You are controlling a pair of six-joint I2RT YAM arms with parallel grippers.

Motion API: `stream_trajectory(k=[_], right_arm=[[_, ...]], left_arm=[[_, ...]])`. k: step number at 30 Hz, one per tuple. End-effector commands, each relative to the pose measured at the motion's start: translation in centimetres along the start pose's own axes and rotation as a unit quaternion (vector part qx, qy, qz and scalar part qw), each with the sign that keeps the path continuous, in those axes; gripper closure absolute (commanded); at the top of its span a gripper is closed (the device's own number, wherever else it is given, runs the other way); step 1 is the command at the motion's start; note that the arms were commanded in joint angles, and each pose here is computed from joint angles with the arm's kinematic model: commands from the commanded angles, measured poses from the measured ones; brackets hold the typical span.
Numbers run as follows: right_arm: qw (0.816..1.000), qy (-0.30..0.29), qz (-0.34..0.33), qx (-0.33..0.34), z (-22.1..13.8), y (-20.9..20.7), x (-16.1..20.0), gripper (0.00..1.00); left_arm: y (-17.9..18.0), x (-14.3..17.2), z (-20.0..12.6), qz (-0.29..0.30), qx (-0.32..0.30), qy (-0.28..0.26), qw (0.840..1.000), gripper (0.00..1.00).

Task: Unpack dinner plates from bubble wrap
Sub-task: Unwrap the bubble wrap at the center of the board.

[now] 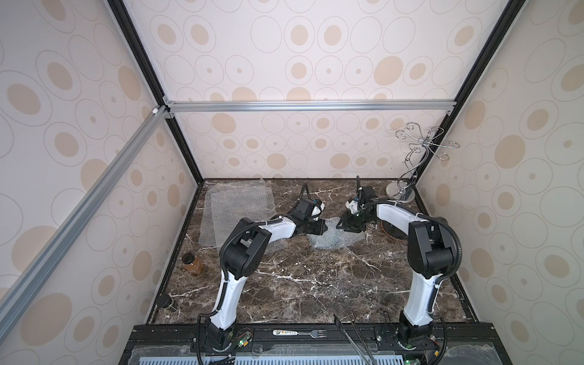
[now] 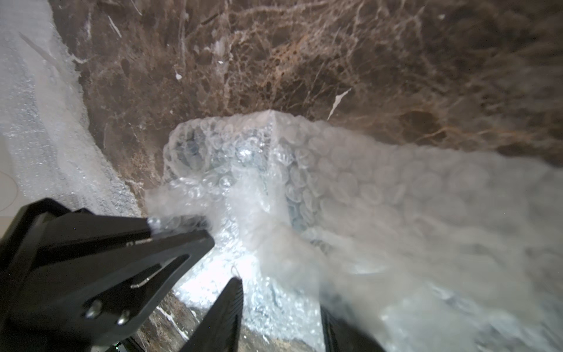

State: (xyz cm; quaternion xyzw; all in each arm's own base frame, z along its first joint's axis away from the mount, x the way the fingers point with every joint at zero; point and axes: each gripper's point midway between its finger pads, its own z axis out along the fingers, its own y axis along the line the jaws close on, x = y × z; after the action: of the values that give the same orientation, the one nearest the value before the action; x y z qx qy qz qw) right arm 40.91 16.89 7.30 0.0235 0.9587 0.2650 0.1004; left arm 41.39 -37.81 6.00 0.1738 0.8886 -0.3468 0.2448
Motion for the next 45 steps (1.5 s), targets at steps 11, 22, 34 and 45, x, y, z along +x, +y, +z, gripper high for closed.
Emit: stream_trajectory(k=[11, 22, 34, 45], right_arm=[[0.999, -0.032, -0.034, -0.008, -6.0, 2.5, 0.8, 0.55], [0.998, -0.046, -0.043, -0.004, -8.3, 3.2, 1.3, 0.54], [0.998, -0.057, -0.04, 0.008, -9.5, 3.6, 0.4, 0.53], [0.997, -0.066, -0.04, 0.014, -8.6, 3.9, -2.4, 0.53]], left_arm=[[-2.1, -3.5, -2.0, 0.013, 0.039, -0.03, 0.999, 0.91], [-3.3, -1.6, -4.6, 0.005, 0.065, -0.045, 0.997, 0.9], [-5.1, -0.2, -7.0, -0.002, 0.094, -0.065, 0.993, 0.86], [-6.3, 2.3, -8.0, 0.0, 0.11, -0.065, 0.992, 0.79]])
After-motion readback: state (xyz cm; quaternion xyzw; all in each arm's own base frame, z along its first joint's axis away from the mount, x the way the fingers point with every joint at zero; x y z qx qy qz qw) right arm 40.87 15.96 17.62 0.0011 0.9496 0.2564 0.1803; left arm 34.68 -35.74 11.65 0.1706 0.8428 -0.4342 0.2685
